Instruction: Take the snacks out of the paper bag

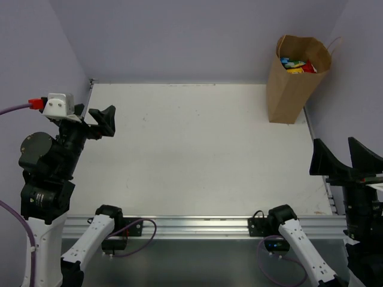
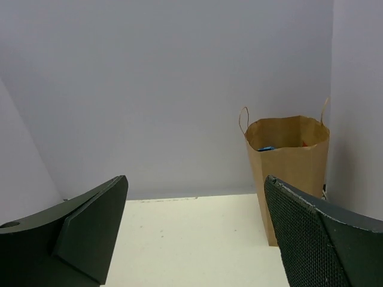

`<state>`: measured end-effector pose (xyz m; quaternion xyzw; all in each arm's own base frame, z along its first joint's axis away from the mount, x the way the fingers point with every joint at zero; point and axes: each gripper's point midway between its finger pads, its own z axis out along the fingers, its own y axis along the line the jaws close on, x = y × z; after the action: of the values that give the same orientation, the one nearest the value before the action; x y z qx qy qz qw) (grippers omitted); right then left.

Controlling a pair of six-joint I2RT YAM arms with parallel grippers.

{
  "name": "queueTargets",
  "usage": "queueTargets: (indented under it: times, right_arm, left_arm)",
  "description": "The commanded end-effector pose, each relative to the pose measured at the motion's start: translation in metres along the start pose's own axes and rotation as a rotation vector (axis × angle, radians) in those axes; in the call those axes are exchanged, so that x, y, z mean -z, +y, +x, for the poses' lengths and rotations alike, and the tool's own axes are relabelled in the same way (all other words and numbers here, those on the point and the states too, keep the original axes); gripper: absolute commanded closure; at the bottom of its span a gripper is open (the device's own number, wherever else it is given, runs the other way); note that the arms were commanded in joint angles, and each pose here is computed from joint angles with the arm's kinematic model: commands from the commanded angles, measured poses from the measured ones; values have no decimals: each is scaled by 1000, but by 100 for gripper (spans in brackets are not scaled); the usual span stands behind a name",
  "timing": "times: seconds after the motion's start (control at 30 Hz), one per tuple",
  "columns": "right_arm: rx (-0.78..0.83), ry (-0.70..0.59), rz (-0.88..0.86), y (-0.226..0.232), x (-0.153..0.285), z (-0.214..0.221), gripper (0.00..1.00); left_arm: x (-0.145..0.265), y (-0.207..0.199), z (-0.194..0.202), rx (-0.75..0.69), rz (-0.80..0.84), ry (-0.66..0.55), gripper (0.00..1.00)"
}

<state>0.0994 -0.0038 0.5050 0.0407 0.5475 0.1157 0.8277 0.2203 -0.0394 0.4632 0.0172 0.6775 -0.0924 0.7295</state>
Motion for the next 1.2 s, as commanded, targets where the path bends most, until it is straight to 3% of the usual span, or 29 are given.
queueTargets:
  times: [0.0, 0.27, 0.47, 0.7, 0.97, 1.17]
  right_arm:
    - [-22, 36, 2, 3, -13, 12, 1]
    - [-111, 156, -86, 28, -41, 56, 1]
    - [-77, 358, -84, 42, -101, 104, 1]
    - [57, 498, 112, 6, -195, 137, 1]
    - [67, 601, 135, -55, -300, 185, 1]
    - [111, 659, 90, -88, -338, 228, 4]
  left_arm:
    - [-5, -4, 8, 5, 24, 10, 0]
    - [-22, -17, 45, 21, 100, 94, 0]
    - [-30, -16, 75, 38, 96, 170, 0]
    - [-23, -35, 93, 78, 204, 226, 0]
    - [-19, -33, 102, 55, 197, 240, 0]
    - [-18, -39, 106, 62, 224, 248, 0]
